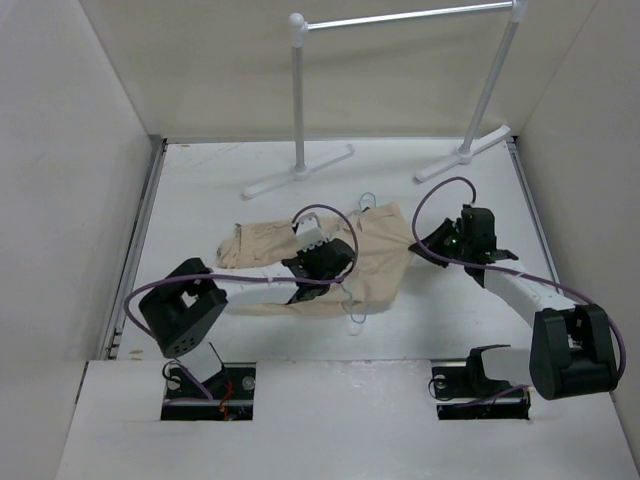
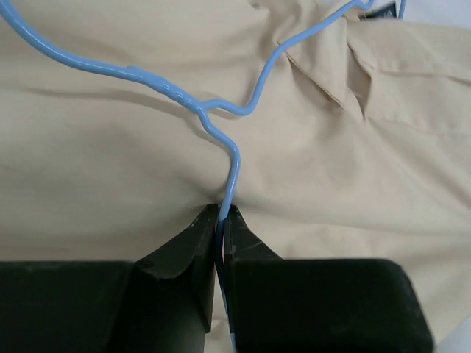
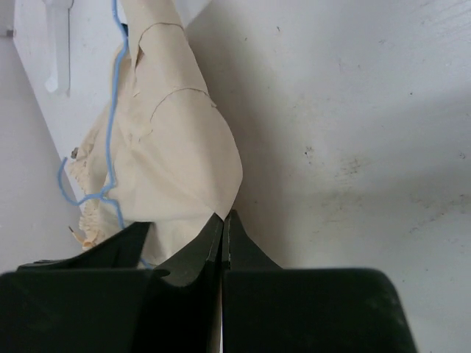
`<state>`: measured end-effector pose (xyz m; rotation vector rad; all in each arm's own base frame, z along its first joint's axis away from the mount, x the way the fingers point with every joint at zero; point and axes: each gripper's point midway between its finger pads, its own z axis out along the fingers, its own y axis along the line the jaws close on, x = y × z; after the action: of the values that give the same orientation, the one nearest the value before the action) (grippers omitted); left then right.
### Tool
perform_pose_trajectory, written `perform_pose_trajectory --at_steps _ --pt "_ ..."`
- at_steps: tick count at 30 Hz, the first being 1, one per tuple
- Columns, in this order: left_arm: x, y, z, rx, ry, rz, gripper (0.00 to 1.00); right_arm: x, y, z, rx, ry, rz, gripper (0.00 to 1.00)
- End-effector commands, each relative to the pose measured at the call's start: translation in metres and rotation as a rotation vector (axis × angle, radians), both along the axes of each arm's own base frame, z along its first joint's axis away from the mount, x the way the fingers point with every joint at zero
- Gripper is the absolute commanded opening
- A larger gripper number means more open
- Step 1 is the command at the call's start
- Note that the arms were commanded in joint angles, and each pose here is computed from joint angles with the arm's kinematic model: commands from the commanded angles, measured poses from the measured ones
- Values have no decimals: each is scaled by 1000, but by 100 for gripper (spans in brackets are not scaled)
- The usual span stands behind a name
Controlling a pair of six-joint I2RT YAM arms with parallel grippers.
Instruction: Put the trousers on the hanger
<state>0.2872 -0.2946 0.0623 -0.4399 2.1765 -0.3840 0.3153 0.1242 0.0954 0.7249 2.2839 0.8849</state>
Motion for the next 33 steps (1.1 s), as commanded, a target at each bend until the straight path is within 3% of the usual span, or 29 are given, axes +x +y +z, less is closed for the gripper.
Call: perform_pose_trajectory --at_steps 1,12,18,22,28,33 --pt "13 45 22 46 -66 108 0 9 -5 15 -15 -36 -18 0" --pt "2 114 11 193 -29 154 0 17 -33 2 -25 -2 -110 0" --pt "-18 92 10 179 -6 72 0 43 -38 26 -14 -42 -143 0" --pt "-23 96 11 257 -11 104 0 53 -45 35 -26 -53 -166 0" --pt "-12 132 27 259 -28 198 0 44 -53 11 -61 9 -176 0" --pt "-8 117 43 201 -65 179 0 36 -43 -9 -78 63 -156 1"
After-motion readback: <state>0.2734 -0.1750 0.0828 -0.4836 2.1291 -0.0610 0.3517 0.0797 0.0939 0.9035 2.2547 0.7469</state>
